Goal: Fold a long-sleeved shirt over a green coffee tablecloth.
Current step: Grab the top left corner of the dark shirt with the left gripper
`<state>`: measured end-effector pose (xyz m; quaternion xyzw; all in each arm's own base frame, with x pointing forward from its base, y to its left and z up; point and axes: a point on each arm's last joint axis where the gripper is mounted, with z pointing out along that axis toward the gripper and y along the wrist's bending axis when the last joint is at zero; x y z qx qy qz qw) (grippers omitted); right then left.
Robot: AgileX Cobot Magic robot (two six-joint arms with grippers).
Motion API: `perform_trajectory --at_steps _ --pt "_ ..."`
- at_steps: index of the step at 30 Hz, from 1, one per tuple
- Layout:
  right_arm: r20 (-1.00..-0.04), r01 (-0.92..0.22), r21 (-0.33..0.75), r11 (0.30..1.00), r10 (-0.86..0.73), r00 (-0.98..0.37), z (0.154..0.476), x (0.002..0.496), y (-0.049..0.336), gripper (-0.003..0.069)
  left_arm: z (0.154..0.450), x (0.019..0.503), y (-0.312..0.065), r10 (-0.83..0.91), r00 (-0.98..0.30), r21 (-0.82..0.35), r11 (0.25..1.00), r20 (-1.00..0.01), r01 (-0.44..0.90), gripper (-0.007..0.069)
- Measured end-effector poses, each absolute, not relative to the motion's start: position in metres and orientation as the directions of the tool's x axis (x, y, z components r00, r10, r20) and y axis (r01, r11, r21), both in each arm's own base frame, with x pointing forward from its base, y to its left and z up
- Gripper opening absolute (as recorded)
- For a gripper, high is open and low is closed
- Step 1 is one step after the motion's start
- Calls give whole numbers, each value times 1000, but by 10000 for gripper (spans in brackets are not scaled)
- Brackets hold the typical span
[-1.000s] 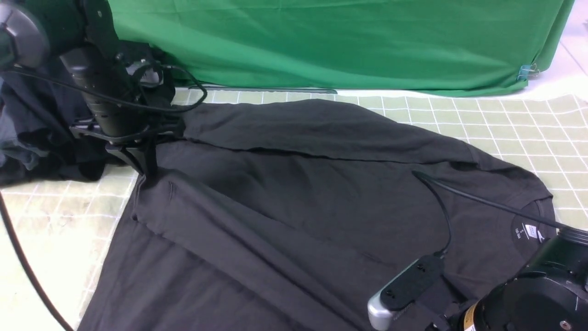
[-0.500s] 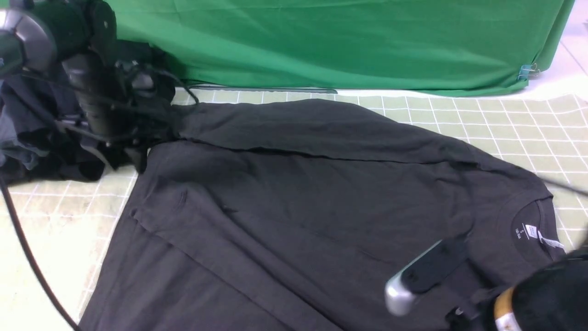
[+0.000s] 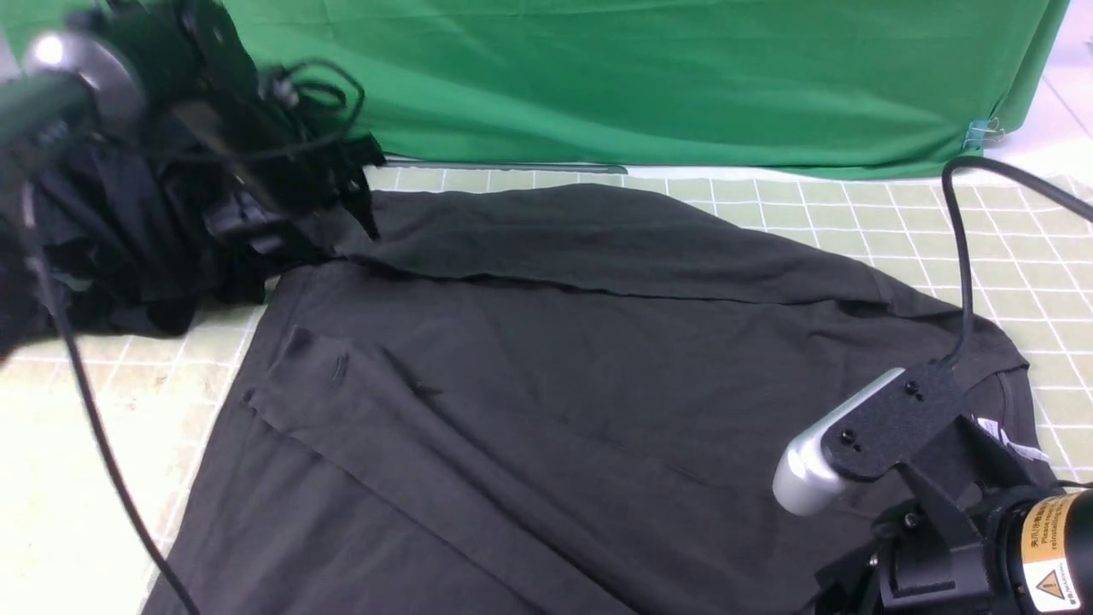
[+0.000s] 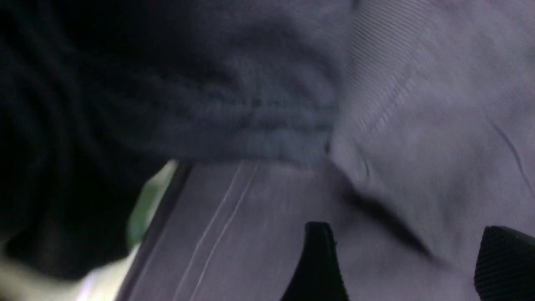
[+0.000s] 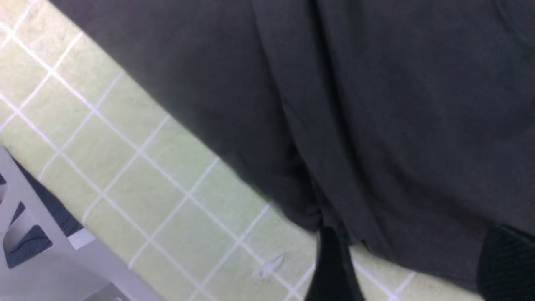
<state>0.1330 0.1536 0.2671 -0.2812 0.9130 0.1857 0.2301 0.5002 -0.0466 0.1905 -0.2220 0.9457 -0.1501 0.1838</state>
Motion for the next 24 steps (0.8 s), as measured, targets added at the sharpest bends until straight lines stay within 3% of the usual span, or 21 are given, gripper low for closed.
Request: perform_trajectory --at_steps 7,10,14,17,19,24 --pt "-522 -598 210 773 -429 -737 267 133 153 434 169 513 -49 -581 -769 -456 779 -267 -430 463" --pt "-521 -596 211 775 -427 -739 267 133 153 433 164 516 -46 -627 -742 -502 733 -237 -459 426" --pt "-521 -595 212 775 -426 -740 267 133 153 433 160 517 -44 -639 -737 -509 720 -220 -472 320" --pt "-521 -595 212 775 -426 -740 267 133 153 433 158 516 -43 -608 -763 -493 744 -218 -451 108" --pt "-521 -595 212 775 -426 -740 267 133 153 433 158 515 -44 -577 -785 -490 763 -225 -421 43" --pt "-521 -596 212 775 -426 -740 267 133 153 433 185 508 -47 -508 -823 -498 799 -256 -338 11"
